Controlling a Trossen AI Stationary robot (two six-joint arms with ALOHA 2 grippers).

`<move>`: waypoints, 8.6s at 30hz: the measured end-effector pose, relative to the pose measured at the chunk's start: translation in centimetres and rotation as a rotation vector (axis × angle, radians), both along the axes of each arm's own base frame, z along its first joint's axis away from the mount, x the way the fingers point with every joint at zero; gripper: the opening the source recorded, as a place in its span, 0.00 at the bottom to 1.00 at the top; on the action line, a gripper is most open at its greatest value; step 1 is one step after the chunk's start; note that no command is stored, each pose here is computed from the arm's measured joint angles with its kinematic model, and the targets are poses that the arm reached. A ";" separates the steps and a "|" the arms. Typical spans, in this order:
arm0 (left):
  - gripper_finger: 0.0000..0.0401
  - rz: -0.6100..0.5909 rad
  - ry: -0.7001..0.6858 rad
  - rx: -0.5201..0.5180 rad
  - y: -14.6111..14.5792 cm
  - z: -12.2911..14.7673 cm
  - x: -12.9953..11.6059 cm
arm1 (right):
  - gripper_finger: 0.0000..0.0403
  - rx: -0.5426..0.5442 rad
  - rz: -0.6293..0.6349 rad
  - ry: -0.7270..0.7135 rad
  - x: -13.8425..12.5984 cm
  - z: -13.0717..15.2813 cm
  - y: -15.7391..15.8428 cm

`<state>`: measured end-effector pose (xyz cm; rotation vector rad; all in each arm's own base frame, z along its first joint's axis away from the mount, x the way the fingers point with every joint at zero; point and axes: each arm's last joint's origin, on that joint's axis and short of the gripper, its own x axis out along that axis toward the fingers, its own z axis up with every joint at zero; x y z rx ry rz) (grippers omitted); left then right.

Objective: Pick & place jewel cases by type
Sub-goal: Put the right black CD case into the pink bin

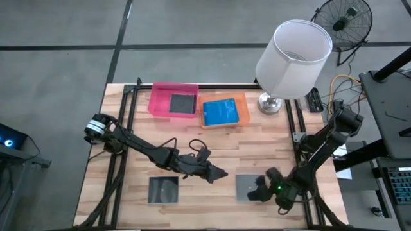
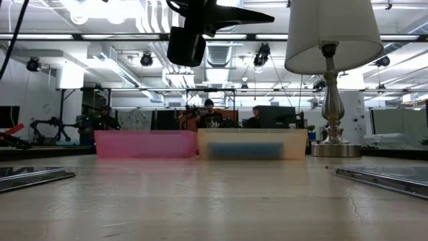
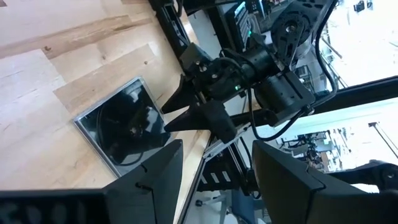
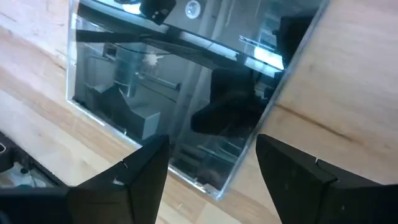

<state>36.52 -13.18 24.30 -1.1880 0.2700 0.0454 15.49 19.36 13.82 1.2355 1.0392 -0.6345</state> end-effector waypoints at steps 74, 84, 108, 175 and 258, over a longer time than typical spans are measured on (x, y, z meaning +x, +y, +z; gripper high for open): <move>0.43 0.353 0.424 -0.454 -5.7 -5.3 -4.6 | 0.58 -0.141 0.266 -0.261 7.6 2.6 -4.4; 0.43 0.353 0.395 -0.541 -7.7 -8.0 -2.3 | 0.58 -0.147 0.277 -0.219 7.3 2.3 -4.5; 0.02 0.367 0.455 -0.566 -9.0 -10.4 -0.5 | 0.58 -0.196 0.287 -0.113 6.5 1.7 -5.1; 0.00 0.368 0.578 -0.380 -1.3 -11.2 2.5 | 0.58 -0.035 0.225 -0.123 8.8 -0.3 -2.5; 0.00 0.312 0.656 -0.384 -3.1 -12.3 1.6 | 0.58 -0.216 0.053 -0.088 8.7 -0.4 -6.0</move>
